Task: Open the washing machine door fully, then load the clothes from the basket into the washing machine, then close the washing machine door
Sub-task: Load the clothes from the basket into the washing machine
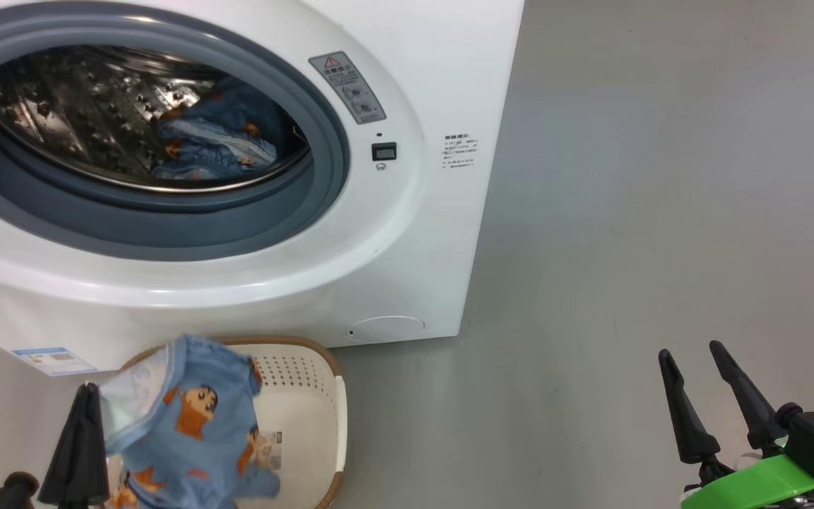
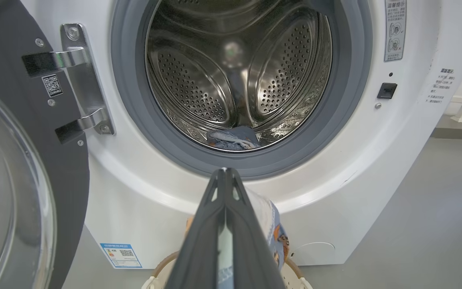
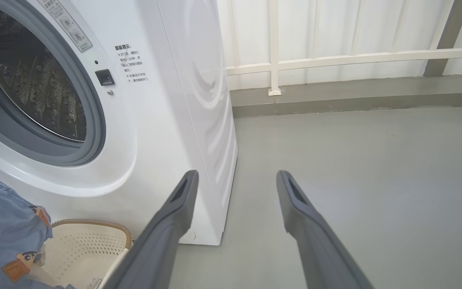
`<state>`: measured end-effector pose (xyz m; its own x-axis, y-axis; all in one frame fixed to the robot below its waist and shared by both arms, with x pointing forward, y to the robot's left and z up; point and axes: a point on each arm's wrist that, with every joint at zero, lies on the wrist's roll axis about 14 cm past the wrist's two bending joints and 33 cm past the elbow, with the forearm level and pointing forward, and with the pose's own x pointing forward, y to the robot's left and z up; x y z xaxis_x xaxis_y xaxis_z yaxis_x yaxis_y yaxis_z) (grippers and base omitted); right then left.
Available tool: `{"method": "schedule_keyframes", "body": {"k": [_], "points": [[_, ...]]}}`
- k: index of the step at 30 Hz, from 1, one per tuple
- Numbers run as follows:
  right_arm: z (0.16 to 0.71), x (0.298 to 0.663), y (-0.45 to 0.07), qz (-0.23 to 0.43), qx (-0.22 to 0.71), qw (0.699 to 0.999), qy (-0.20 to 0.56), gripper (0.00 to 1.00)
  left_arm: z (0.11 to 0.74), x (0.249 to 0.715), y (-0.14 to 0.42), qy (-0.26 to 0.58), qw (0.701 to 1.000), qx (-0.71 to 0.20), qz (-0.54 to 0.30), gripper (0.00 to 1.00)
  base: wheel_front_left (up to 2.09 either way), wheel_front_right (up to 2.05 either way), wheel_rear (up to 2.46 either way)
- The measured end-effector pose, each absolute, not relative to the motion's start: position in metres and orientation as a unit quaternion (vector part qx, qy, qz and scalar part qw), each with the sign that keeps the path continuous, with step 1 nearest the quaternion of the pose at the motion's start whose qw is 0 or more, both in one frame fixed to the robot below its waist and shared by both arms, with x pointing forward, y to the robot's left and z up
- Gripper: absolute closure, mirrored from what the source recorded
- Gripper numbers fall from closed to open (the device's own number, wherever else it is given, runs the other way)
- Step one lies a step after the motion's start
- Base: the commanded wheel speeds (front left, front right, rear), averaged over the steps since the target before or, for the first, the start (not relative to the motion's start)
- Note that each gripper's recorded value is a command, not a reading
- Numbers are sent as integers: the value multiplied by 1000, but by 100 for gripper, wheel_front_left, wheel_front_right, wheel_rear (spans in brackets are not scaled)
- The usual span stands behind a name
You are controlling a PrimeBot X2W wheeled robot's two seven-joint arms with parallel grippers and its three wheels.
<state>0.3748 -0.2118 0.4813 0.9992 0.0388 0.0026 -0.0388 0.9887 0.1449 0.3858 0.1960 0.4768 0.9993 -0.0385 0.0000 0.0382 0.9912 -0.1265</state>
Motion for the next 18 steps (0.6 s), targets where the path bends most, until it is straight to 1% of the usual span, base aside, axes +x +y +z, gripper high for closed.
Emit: {"method": "schedule_keyframes", "body": {"k": [11,18], "points": [[481,374,-213,16,74,997,0,0,481,387,191,-8,996,-82,-14,100,0,0,0],[478,374,-214,13,76,997,4,0,527,430,182,-81,992,-89,-32,100,0,0,0]]}}
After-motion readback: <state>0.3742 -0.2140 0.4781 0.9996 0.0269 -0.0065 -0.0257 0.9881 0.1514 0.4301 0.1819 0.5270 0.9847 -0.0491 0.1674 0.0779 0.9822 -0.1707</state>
